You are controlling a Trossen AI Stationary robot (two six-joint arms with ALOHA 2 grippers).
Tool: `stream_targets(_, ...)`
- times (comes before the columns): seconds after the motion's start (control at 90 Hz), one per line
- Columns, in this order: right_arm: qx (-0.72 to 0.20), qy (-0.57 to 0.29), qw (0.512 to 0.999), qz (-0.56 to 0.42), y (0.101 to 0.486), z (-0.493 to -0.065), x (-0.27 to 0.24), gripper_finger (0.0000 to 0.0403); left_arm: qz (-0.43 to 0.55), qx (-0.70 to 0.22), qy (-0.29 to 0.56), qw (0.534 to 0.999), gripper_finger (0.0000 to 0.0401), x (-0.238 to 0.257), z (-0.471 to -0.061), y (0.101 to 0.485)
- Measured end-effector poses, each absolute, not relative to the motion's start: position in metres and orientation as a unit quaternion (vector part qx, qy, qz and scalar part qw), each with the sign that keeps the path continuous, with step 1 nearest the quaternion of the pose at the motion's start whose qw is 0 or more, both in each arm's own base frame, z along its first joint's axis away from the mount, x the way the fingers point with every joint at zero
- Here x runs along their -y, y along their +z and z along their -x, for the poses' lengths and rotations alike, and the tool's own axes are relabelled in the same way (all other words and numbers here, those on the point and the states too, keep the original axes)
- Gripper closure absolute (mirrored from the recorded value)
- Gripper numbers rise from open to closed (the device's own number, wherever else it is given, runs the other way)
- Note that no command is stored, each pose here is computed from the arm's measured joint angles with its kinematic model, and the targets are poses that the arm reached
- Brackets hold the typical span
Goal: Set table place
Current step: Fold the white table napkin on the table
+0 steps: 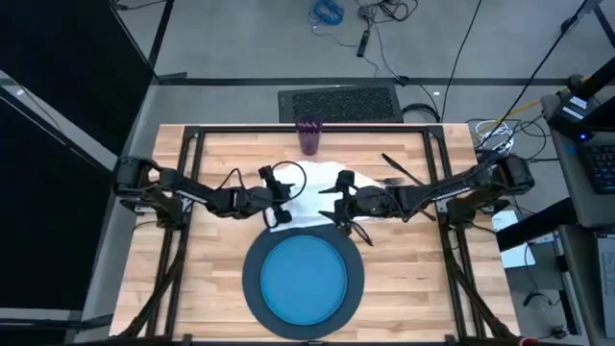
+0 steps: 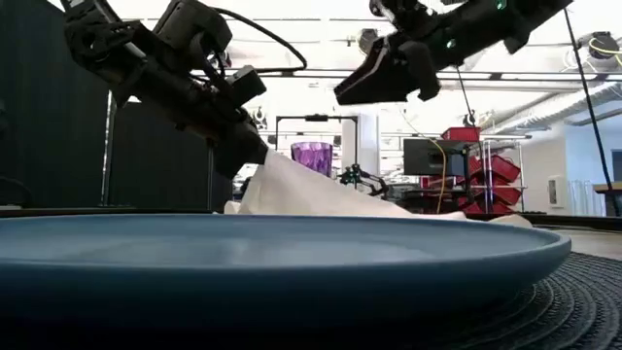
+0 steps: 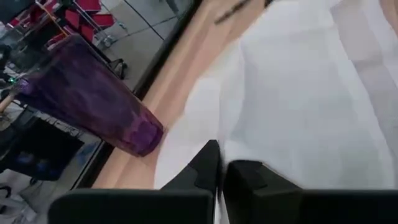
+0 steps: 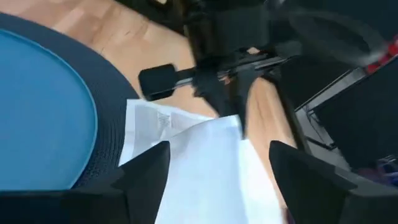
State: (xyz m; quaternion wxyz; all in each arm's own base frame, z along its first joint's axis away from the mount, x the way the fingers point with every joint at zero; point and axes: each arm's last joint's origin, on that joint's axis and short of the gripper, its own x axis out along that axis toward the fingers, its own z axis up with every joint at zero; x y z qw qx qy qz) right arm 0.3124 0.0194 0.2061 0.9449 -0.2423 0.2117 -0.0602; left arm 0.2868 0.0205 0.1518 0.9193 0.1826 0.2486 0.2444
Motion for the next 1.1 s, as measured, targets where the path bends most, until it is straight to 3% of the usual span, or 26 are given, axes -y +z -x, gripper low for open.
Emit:
stream_targets(0.256, -0.181, -0.110, 0.933, 0.290, 0.170, -0.338, -0.027, 0.0151, -0.088, -0.197, 0.275, 0.937, 0.0401, -0.032, -0.299, 0.169)
stream_targets(0.678, -0.173, -0.203, 0.911, 0.314, 0.144, -0.348, -0.032, 0.0151, -0.010, -0.125, 0.293, 0.948, 0.0401, -0.036, -0.319, 0.201)
stream_targets(1.1, -0.172, -0.260, 0.890, 0.332, 0.148, -0.347, -0.033, 0.0152, -0.038, -0.070, 0.288, 0.954, 0.0401, -0.034, -0.341, 0.248)
